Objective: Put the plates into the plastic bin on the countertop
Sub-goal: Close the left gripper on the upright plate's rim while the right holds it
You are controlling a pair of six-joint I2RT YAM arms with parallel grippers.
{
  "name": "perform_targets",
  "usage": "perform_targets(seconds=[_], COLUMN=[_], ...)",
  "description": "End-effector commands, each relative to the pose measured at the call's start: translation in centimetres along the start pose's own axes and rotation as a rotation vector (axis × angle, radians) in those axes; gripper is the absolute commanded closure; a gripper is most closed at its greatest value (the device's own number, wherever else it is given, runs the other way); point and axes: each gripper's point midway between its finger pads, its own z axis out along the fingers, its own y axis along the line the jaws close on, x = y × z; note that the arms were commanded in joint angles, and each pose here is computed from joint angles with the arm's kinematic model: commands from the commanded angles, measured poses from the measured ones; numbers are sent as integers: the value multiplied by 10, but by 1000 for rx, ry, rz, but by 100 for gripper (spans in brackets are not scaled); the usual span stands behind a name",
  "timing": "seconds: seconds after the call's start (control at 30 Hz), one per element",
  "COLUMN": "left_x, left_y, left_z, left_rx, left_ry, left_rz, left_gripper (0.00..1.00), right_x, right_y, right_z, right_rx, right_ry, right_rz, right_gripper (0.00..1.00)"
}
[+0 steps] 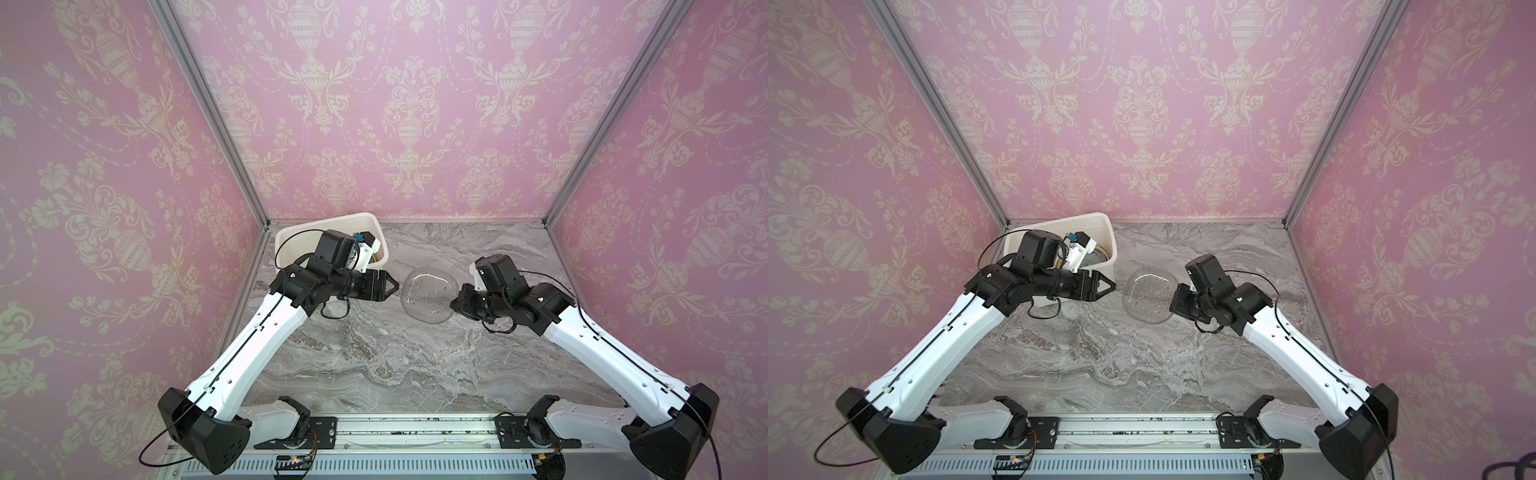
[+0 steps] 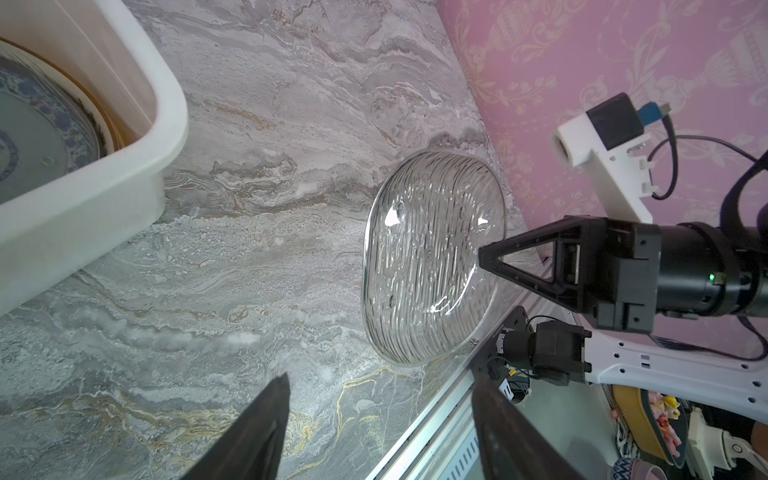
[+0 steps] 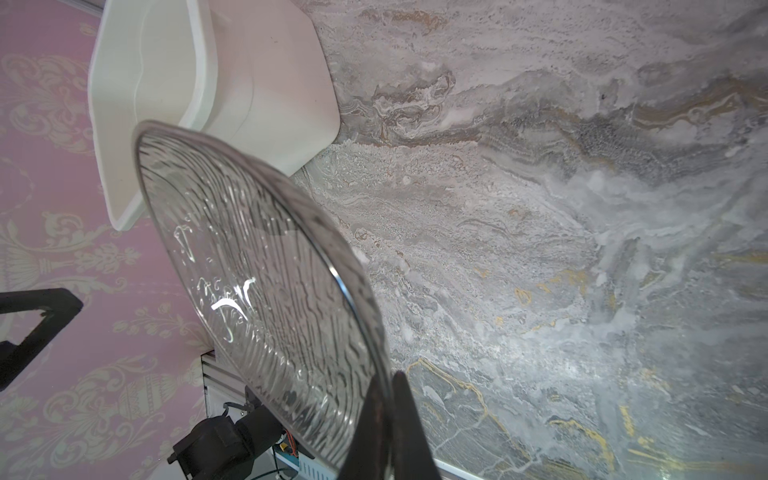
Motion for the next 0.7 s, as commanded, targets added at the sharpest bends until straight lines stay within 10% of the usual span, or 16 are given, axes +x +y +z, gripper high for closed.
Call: perform_targets(seconds=[0.0, 0.67], left_x=[9, 9], left_y=[-4, 21], left_z=[9, 50], left_rx=[9, -101], left_ry=[31, 36], left_rz=[24, 45], left_gripper=[33, 81], right_x=[3, 4], right_y=[5, 22], right_z=[-5, 0], right_rx=[-35, -136], right_ry=[19, 36], right_rz=[-51, -13], right_gripper=[100, 100])
